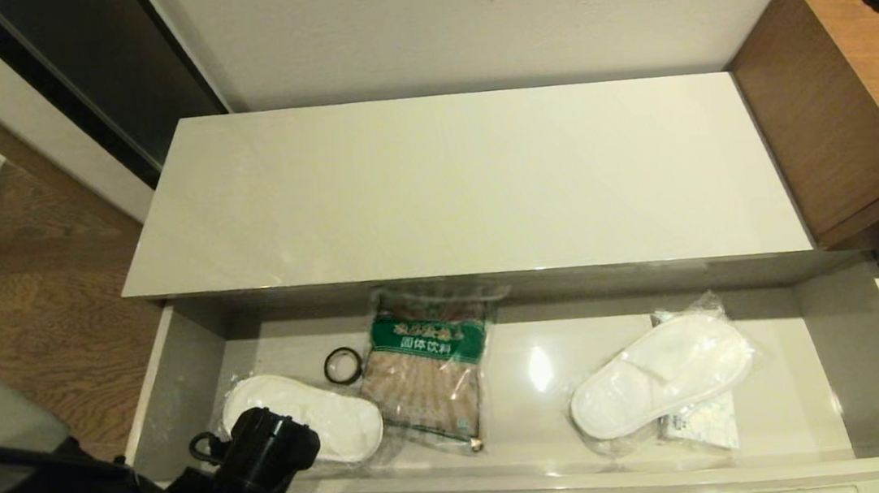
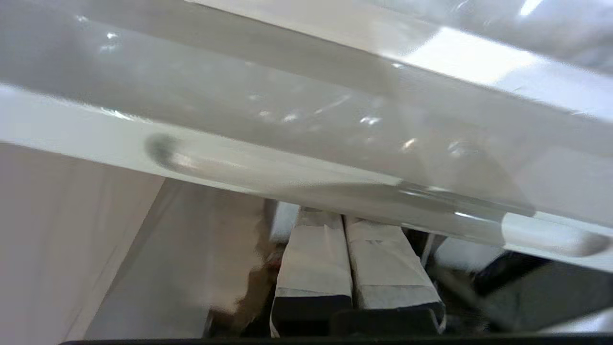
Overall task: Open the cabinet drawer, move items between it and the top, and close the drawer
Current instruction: Close the drawer
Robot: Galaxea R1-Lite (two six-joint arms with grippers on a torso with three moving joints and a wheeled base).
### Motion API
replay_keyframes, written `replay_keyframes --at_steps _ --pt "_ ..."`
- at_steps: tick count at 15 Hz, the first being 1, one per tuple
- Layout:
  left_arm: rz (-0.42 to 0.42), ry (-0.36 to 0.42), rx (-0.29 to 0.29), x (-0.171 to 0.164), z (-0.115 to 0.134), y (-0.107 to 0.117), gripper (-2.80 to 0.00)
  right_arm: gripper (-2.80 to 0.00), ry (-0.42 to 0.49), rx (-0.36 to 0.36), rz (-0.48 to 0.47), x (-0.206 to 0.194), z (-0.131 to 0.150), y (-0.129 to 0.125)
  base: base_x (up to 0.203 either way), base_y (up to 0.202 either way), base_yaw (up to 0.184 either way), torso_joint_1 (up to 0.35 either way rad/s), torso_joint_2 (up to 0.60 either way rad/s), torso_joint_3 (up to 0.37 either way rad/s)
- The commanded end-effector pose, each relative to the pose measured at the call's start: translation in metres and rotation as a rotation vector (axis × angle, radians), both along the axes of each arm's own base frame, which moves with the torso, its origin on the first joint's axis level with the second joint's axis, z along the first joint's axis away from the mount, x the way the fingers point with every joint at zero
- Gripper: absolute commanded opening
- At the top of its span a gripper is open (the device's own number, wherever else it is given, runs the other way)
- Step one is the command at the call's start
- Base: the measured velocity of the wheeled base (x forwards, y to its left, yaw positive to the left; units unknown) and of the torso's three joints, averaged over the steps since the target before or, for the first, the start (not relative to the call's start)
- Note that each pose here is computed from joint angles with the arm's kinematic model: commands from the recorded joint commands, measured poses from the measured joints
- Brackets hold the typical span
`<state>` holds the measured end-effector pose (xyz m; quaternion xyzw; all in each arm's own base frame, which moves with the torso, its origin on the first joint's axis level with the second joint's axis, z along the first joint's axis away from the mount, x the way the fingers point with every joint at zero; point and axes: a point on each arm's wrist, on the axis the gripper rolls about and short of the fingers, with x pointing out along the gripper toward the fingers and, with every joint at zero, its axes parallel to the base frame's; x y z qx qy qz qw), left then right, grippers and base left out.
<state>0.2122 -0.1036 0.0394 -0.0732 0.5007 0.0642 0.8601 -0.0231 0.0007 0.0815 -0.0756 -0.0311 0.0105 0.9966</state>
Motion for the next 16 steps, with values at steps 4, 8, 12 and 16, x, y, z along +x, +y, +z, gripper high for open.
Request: replay_keyframes --at_steps 4,8,12,16 --pt "0.025 -0.078 -0.037 0.031 0.047 -0.01 -2.8 -2.8 0.001 -0.001 0.0 0.0 0.0 0.0 0.0 0.0 0.0 0.0 0.0 0.0" --pt "0.066 -0.178 -0.08 0.074 0.112 -0.013 -2.8 -2.8 0.001 -0.001 0.0 0.0 0.0 0.0 0.0 0.0 0.0 0.0 0.0 0.0" --pt "0.074 -0.184 -0.025 0.14 0.116 -0.01 -2.8 -2.8 0.001 -0.001 0.0 0.0 0.0 0.0 0.0 0.0 0.0 0.0 0.0 0.0" --pt "0.089 -0.22 -0.006 0.173 0.141 0.001 -2.8 -2.8 0.001 -0.001 0.0 0.0 0.0 0.0 0.0 0.0 0.0 0.0 0.0 0.0"
